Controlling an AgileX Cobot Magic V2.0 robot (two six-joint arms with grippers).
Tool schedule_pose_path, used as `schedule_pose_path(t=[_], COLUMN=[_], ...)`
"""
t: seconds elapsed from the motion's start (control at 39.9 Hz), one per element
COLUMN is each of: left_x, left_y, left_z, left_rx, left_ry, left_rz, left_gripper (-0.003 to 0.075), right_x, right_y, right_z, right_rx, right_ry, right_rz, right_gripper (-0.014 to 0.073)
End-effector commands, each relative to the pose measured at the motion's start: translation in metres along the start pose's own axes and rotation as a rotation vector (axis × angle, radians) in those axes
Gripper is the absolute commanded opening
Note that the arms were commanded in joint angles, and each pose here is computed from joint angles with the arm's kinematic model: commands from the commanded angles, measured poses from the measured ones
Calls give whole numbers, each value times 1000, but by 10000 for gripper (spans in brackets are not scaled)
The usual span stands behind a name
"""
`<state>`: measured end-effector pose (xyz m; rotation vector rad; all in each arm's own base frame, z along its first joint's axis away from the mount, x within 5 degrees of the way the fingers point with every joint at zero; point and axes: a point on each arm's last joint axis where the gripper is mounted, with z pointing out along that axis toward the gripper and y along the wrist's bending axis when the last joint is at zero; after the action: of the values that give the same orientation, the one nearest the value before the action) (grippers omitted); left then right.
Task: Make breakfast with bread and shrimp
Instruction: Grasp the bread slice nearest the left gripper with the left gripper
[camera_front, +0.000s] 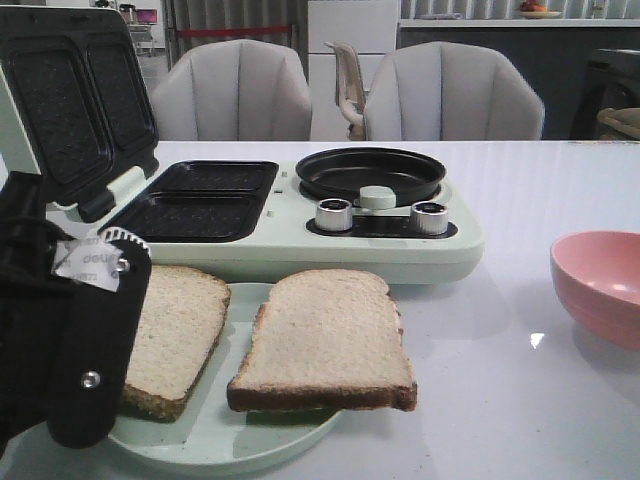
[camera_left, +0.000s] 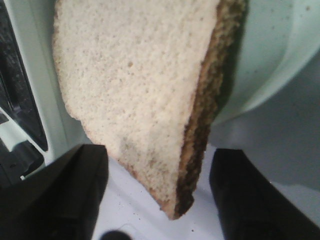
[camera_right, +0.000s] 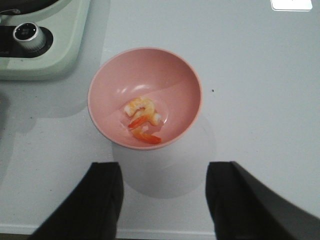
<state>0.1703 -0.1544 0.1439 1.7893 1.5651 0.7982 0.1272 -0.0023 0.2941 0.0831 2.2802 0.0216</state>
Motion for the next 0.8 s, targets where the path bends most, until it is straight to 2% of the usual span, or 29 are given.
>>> schedule_pose_path(t=[0.0, 0.45, 0.58, 0.78], left_x=[-1, 1, -2, -9], left_y=[12, 10, 11, 22], left_z=[-1, -2, -8, -36], left_rx=[-70, -57, -88, -183], left_ry=[13, 35, 40, -32], left_rz=[-16, -49, -53, -156], left_gripper=[381, 96, 101, 101], right_x=[-15, -15, -15, -15], right_y=[0, 0, 0, 0], right_z=[-6, -6, -6, -6], right_rx=[1, 1, 1, 1], right_ry=[-93, -93, -93, -93], right_rz=[-4, -4, -4, -4], right_gripper=[487, 487, 487, 487])
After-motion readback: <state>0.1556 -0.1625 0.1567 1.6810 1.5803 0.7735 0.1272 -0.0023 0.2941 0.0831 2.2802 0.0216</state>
